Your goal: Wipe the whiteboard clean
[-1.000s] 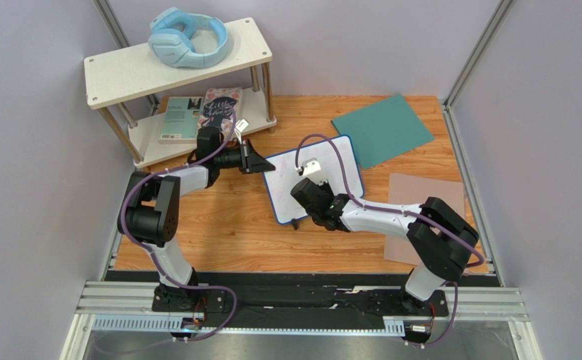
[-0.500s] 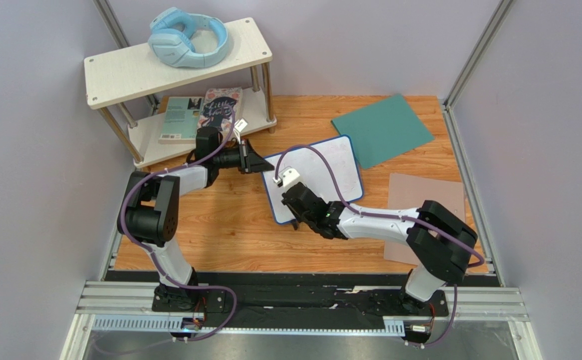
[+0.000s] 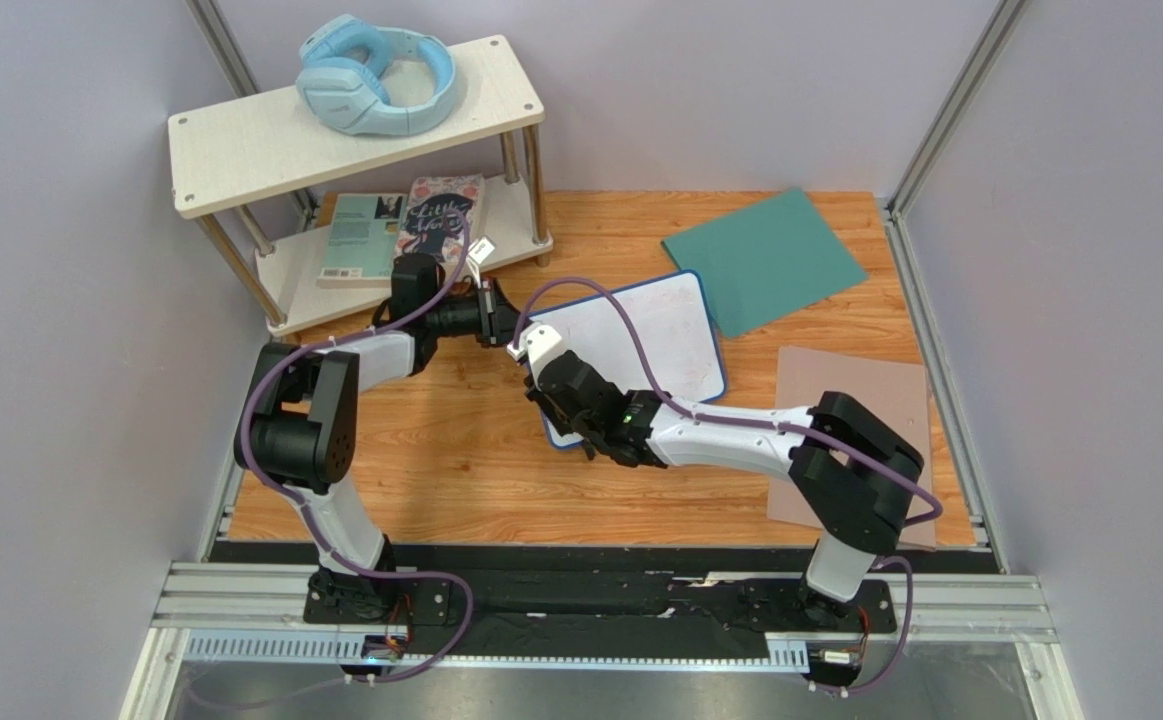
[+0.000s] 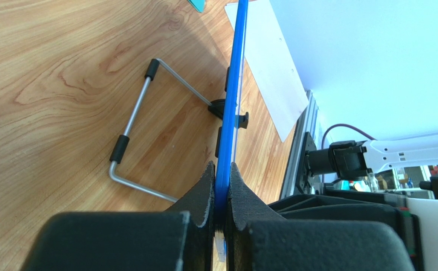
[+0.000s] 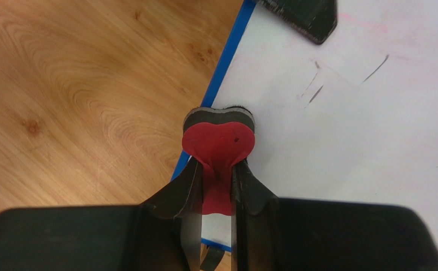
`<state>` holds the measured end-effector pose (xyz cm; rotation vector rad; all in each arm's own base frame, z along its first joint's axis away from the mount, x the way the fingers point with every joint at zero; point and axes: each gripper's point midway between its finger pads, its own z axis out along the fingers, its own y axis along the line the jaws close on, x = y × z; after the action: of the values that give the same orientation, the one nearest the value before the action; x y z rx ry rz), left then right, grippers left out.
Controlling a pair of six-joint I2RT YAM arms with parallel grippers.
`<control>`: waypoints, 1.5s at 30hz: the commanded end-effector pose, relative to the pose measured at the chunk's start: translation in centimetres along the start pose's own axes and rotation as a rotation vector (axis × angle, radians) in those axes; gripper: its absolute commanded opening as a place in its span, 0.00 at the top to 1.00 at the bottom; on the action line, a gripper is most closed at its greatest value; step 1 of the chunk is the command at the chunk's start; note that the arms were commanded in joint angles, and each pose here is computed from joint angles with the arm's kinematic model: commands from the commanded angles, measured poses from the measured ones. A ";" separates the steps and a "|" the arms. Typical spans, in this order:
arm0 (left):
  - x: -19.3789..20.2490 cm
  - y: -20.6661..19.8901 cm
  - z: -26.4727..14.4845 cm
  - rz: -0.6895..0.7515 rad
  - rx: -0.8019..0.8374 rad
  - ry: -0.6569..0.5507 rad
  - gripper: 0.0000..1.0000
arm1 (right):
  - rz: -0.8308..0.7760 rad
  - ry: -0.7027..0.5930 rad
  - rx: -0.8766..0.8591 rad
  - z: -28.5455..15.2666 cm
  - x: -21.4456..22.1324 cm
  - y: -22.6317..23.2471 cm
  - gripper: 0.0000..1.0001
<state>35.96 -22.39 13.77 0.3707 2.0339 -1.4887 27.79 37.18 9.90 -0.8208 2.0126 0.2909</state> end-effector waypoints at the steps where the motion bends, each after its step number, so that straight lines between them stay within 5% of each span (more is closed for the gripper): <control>1: -0.4 1.9 0.0 0.037 -0.071 -0.030 1.00 | 0.049 -0.115 0.153 0.5 -4.6 -2.3 1.00; 16: -0.3 1.7 0.0 0.037 -0.064 -0.030 1.00 | 0.149 -0.267 0.276 -0.2 -10.7 -9.5 1.00; 24: -0.3 1.8 0.1 0.035 -0.062 -0.031 1.00 | 0.236 -0.292 0.161 0.4 -11.7 -8.5 1.00; 34: -0.2 1.8 0.1 0.030 -0.062 -0.030 1.00 | 0.146 -0.202 0.214 0.9 -8.2 -4.7 1.00; 45: -0.3 1.7 0.1 0.035 -0.061 -0.030 1.00 | 0.157 -0.065 0.364 1.2 -2.7 -6.5 1.00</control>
<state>36.01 -22.43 13.61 0.3503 2.0450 -1.4983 33.36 37.05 14.19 -0.4933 1.9384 0.1479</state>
